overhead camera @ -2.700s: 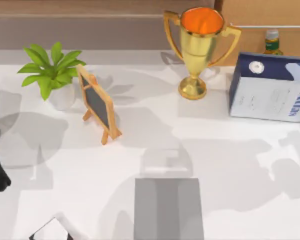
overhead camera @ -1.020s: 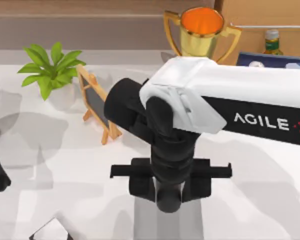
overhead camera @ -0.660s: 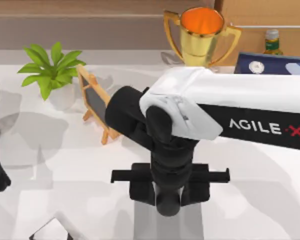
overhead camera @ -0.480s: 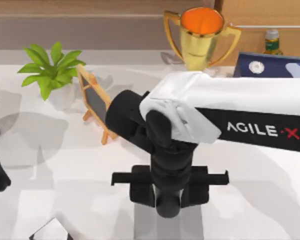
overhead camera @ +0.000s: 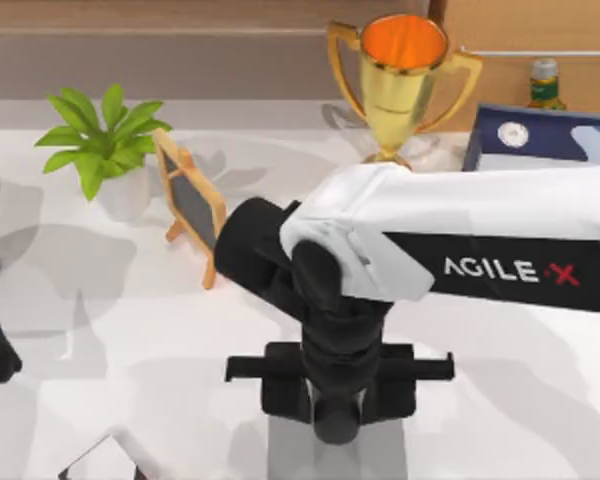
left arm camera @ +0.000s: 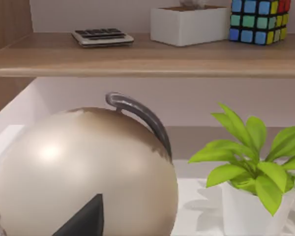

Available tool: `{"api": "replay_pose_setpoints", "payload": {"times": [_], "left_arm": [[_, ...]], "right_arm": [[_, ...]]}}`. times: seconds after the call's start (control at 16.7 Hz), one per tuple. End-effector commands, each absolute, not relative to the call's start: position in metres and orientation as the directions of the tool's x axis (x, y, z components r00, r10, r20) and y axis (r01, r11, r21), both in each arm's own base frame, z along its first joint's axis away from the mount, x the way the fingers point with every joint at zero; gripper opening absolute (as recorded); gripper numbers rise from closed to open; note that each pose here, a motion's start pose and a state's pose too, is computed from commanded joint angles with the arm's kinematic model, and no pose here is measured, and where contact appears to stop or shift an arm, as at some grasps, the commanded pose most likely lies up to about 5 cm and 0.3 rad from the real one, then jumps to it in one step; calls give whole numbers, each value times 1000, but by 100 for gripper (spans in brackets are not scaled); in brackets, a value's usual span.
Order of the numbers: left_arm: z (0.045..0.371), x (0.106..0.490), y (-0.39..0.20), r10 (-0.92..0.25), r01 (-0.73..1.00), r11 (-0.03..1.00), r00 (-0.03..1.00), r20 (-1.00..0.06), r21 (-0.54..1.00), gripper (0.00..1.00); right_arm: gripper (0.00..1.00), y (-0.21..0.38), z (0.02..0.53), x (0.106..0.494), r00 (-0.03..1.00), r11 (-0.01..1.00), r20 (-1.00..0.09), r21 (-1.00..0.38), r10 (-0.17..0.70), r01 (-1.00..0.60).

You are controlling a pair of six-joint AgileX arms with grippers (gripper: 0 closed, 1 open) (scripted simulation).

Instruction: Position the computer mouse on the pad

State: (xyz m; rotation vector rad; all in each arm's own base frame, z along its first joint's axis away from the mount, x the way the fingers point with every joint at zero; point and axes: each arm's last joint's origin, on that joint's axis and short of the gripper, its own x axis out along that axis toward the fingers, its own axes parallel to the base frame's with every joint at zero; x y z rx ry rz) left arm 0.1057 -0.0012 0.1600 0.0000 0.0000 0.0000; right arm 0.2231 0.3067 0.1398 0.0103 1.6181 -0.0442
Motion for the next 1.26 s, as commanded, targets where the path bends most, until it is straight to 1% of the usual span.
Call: {"api": "replay_pose_setpoints", "payload": {"times": [0.12,0.9,0.96,1.26], "left_arm": [[160,106,-1,0,0,1000,1000,0,0,100],[160,106,-1,0,0,1000,1000,0,0,100],[160,106,-1,0,0,1000,1000,0,0,100],[160,106,-1,0,0,1000,1000,0,0,100]], "right_arm": [[0,307,140,223,-48,999,-999,-22,-21,34],[98,307,140,223,-48,999,-999,-22,-21,34],[100,307,140,223,-48,999,-999,-22,-21,34],[100,307,140,223,-48,999,-999,-22,-21,34]]}}
